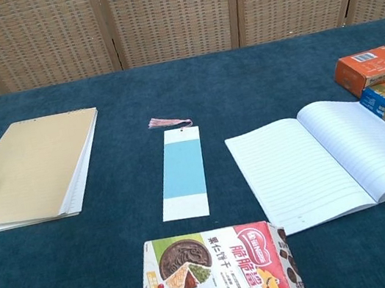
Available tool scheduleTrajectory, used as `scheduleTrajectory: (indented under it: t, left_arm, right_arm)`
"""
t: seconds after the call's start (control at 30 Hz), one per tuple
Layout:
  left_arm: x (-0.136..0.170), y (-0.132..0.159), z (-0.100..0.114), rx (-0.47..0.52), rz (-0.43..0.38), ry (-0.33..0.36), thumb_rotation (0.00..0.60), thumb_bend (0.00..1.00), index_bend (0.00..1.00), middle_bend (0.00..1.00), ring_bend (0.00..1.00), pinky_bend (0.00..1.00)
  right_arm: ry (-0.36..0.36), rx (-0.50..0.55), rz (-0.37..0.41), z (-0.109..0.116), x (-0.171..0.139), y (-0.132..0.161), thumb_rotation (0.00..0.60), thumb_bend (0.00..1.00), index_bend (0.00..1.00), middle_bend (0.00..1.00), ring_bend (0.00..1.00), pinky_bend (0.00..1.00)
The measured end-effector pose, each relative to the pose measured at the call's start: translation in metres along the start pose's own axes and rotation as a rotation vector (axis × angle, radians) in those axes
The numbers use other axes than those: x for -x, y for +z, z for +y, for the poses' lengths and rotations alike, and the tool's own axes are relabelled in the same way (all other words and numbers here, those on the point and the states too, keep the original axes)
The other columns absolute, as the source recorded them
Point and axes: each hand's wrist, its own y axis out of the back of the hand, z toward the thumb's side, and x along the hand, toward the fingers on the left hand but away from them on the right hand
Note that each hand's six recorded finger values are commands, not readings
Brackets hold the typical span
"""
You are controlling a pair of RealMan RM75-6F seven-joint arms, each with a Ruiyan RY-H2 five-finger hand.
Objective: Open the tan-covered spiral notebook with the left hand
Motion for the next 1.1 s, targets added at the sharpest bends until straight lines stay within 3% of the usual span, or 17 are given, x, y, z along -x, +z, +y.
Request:
scheduleTrajectory:
  t: [1.1]
  left_arm:
    - [-0.036,0.007,-0.031,-0.109,0.034,-0.074,0.6,0.21,0.0,0.0,0.0,0.0]
  right_arm:
    - [-0.024,0.024,-0.005,0.006,-0.001,-0.002,0.6,0.1,0.0,0.0,0.0,0.0]
